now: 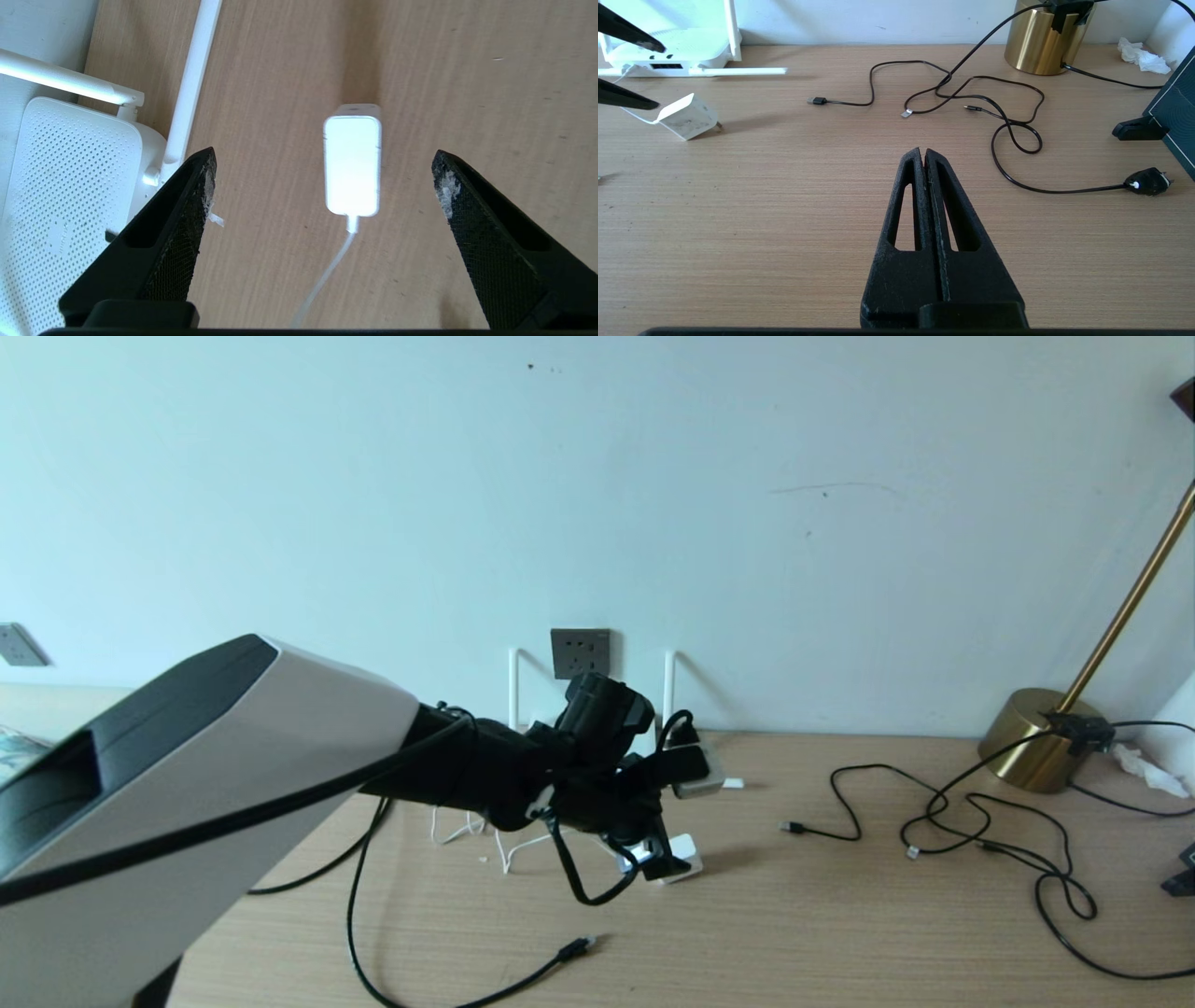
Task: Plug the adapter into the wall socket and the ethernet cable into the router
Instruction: Pick up plug
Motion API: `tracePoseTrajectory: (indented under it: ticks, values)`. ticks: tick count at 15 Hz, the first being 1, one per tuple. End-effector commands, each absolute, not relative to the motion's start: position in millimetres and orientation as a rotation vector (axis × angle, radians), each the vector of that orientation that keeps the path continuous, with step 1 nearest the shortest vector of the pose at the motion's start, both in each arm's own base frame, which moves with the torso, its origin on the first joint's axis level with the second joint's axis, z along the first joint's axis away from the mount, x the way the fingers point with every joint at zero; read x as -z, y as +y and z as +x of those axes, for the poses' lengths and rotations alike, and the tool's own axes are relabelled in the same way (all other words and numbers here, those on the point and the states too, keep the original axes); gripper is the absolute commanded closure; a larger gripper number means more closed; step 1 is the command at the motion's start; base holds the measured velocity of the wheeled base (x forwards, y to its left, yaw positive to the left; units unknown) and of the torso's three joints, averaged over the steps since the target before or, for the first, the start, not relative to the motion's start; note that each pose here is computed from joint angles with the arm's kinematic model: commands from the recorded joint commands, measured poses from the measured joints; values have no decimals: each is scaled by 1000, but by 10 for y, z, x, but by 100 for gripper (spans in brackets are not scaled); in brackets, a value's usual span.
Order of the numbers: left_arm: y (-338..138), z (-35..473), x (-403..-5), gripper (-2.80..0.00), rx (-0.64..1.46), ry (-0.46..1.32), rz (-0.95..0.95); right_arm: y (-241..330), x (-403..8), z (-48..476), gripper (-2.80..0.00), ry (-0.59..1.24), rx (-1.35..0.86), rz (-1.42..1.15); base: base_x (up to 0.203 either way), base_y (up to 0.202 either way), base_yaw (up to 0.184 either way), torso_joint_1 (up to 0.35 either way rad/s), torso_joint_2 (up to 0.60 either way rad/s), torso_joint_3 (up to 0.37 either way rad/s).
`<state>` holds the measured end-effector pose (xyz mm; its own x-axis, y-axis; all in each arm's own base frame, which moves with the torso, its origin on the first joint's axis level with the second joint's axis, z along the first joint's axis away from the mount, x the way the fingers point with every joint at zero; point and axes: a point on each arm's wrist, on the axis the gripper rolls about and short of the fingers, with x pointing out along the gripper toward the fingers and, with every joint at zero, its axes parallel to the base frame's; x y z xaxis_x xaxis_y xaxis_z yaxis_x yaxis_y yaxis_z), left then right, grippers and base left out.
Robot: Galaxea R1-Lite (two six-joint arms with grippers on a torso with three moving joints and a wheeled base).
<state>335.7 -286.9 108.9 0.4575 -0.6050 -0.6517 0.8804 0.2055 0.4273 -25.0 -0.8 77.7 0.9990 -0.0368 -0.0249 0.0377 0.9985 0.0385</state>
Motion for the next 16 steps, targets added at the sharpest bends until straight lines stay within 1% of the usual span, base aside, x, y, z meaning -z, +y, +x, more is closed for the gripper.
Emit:
tracePoseTrajectory:
  ticks: [1,3,6,13,16]
  values:
    - [-2931,3415,-946,-280,1084,418,879,-8,-778,-250,0,24,37,39,0,0,0,0,0,0]
    - [-2925,3407,-906,-280,1093,449,885,-8,-778,-250,0,24,37,39,0,0,0,0,0,0]
    - [-2956,3553,-813,-280,1079,454,879,-8,-778,-250,0,24,37,39,0,0,0,0,0,0]
    - [-2951,3567,-845,-280,1119,580,898,-8,-777,-251,0,22,37,39,0,0,0,0,0,0]
    - [-3006,3635,-826,-280,1115,564,896,-8,-778,-250,0,24,37,39,0,0,0,0,0,0]
